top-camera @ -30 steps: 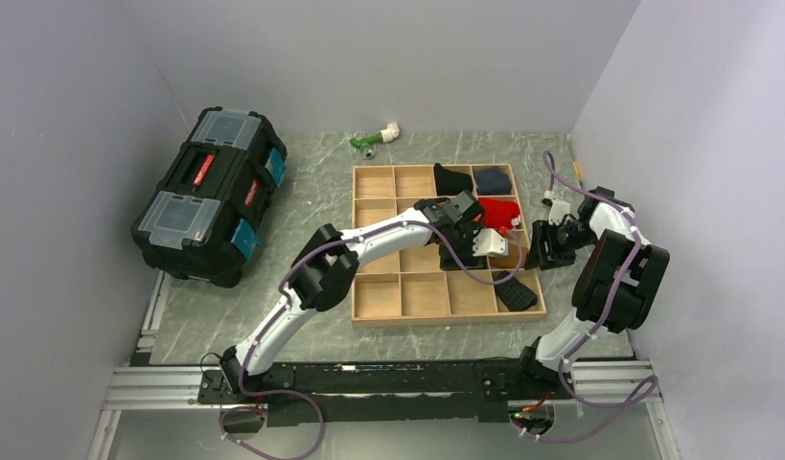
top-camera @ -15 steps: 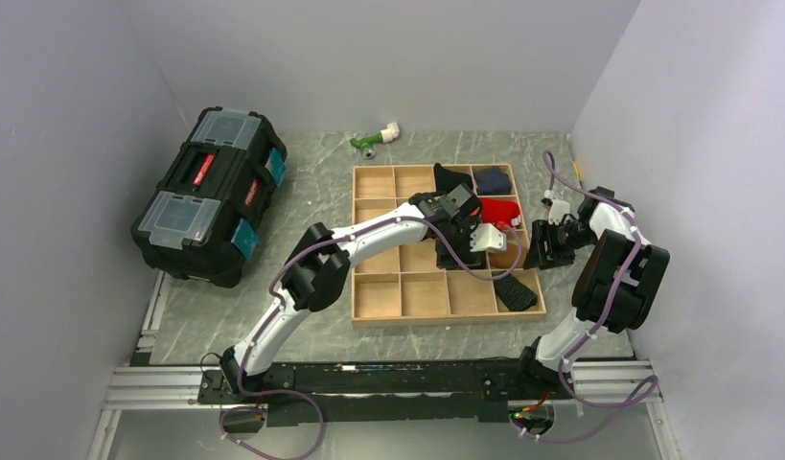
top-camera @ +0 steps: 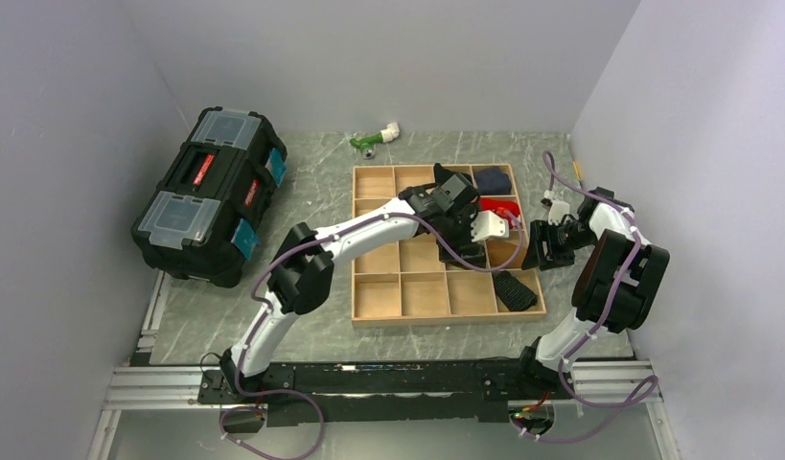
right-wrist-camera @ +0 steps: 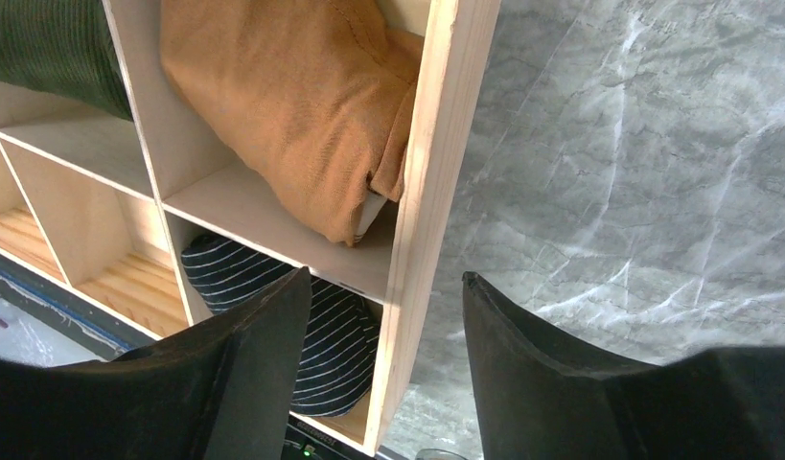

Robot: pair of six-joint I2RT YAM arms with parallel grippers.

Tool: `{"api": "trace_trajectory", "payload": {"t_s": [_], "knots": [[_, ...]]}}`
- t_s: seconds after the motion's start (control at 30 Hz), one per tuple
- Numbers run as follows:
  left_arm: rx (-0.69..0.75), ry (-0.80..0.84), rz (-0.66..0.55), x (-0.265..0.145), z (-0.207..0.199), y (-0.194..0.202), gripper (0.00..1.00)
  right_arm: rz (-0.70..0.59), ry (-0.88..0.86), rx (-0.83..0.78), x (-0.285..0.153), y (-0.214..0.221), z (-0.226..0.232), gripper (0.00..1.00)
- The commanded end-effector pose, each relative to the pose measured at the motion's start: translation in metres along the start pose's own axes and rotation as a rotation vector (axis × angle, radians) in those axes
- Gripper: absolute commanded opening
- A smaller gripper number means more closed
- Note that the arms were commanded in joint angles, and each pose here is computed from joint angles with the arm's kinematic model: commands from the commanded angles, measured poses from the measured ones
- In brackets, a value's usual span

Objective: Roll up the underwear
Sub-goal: Place the underwear at the center of the board.

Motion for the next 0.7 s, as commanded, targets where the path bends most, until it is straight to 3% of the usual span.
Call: {"api": "trace_trajectory", "payload": {"t_s": [0.0,0.13,0.17,0.2,0.67], "knots": [[-0.034,-0.101,-0.164,-0.043,0.013,-0.042,0.76,-0.027,-0.018,-0.008,-0.005,-0.006,0.002,0.64],[-0.083,-0.160,-0.170,-0.039,0.027,-0.042,0.74,-0.044,-0.023,-0.021,-0.009,-0.009,0.005,0.75],[-0.093,-0.170,-0.161,-0.035,0.030,-0.039,0.74,-0.051,-0.025,-0.024,-0.011,-0.010,0.006,0.94],[-0.099,-0.180,-0.152,-0.030,0.033,-0.037,0.74,-0.054,-0.028,-0.025,-0.012,-0.011,0.007,0.99],[-0.089,-0.211,0.016,0.025,0.043,0.017,0.73,-0.104,-0.038,-0.047,-0.029,-0.021,0.016,1.00]]}}
Point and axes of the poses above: each gripper's point midway between its finger pads, its own x axis out along the fingers, its own z axis along the line the jaws close on, y = z × x, the point moved 3 cm from there along -x, back along the fingers, and after that the axes turned 7 degrees about -x, right-handed, at the moved point
